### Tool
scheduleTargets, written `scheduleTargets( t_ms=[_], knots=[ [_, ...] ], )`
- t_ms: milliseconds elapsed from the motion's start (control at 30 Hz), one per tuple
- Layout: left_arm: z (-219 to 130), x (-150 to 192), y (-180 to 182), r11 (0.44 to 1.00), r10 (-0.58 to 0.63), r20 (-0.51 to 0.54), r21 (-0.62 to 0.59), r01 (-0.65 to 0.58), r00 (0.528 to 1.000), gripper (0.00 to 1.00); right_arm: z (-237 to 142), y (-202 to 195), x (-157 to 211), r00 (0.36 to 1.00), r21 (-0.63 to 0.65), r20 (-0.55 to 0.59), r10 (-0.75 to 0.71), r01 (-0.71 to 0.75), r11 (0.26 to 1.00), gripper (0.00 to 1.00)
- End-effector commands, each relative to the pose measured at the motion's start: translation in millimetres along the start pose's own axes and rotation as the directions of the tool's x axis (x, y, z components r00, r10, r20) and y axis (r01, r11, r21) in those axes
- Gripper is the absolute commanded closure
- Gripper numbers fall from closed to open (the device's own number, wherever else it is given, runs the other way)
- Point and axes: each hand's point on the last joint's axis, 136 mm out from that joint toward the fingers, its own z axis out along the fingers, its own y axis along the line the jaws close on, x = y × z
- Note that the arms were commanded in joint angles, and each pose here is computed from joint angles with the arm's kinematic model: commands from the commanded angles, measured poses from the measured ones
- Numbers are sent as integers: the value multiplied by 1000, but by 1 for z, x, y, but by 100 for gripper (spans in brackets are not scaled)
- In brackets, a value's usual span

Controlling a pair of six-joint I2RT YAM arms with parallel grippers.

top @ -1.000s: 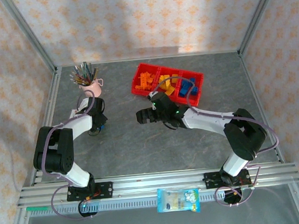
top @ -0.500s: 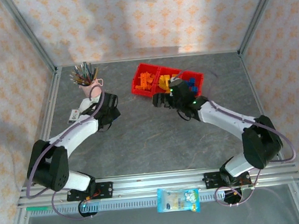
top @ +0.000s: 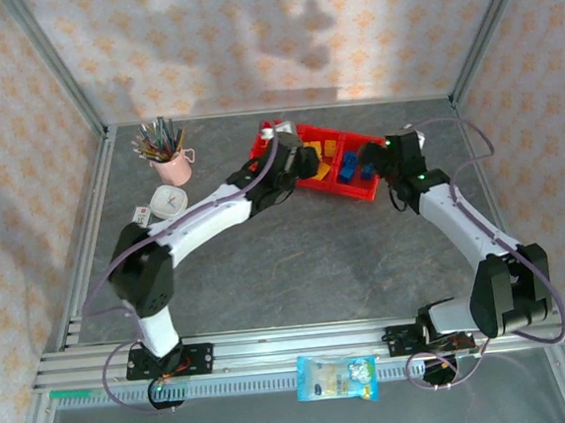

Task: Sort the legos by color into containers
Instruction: Place the lego in the container.

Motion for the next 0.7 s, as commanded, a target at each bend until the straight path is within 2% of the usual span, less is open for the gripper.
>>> scheduleTargets(
  t_ms=[0, 167, 300, 367, 433, 467, 667],
  knots=[
    [37, 0, -29, 991, 74, 40, 108, -78, 996, 72, 6, -27, -5, 998, 71, 14, 55, -56, 996, 0],
    [81, 13, -57, 969, 180, 91, 158, -192, 980, 72, 14, -44, -12, 995, 81, 27, 100, -101, 992, 0],
    [119, 25, -60, 965, 204, 80, 149, -214, 976, 70, 19, -52, -14, 993, 86, 25, 118, -120, 989, 0],
    [132, 30, -63, 963, 215, 71, 151, -223, 974, 60, 20, -52, -15, 993, 86, 26, 118, -119, 989, 0],
    [133, 27, -71, 959, 215, 83, 168, -226, 973, 55, 19, -52, -16, 993, 85, 34, 112, -115, 990, 0],
    [132, 23, -75, 959, 211, 92, 175, -225, 973, 48, 18, -53, -17, 993, 89, 39, 108, -111, 990, 0],
    [89, -12, -92, 953, 226, 135, 175, -248, 965, 19, 9, -80, -26, 989, 202, 139, 52, -79, 976, 0]
  ],
)
